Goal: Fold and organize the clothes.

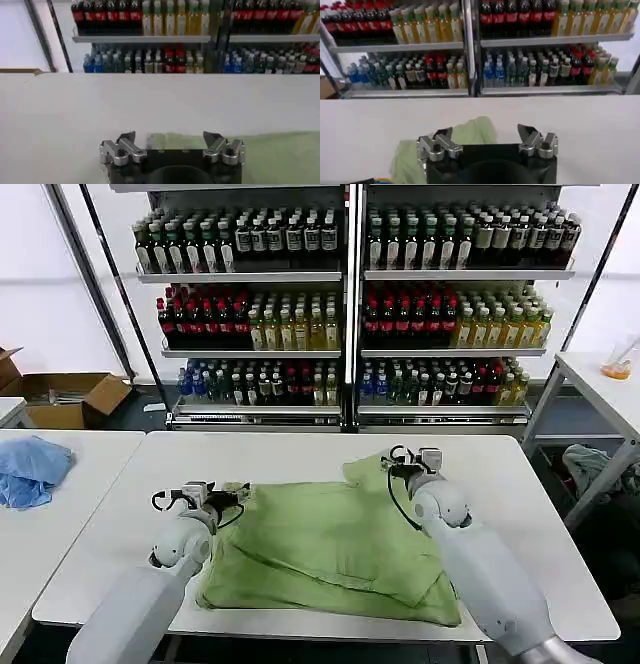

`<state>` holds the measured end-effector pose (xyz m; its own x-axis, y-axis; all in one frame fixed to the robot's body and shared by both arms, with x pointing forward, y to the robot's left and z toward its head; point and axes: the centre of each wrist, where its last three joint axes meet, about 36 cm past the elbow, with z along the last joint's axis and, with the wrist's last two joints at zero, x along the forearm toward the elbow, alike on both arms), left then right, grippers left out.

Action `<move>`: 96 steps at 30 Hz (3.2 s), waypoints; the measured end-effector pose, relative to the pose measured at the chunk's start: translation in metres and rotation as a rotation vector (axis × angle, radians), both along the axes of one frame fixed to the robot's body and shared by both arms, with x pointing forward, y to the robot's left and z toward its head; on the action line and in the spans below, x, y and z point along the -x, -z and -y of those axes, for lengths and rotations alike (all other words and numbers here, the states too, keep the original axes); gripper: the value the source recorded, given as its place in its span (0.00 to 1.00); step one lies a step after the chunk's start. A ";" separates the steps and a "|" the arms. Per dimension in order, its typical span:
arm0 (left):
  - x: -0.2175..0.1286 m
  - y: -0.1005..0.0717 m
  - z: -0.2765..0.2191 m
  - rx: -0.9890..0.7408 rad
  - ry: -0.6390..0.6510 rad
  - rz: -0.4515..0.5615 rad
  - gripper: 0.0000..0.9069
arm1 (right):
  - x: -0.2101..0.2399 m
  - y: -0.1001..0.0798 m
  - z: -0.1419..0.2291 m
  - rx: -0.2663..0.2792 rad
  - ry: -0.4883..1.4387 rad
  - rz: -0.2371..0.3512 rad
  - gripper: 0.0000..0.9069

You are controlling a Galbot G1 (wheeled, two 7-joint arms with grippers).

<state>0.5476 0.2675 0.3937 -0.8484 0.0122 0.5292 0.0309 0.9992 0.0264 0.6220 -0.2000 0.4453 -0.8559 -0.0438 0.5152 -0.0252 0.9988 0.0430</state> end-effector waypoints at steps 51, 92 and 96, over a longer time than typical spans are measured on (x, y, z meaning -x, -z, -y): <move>0.047 -0.019 -0.027 0.208 0.045 0.156 0.03 | 0.063 0.001 0.019 -0.053 -0.049 0.125 0.00; 0.161 -0.010 -0.021 0.138 0.108 0.086 1.00 | 0.273 0.004 0.040 -0.030 -0.032 0.046 1.00; 0.164 -0.009 -0.017 0.128 0.102 0.100 1.00 | 0.279 0.007 0.039 -0.003 -0.038 0.055 1.00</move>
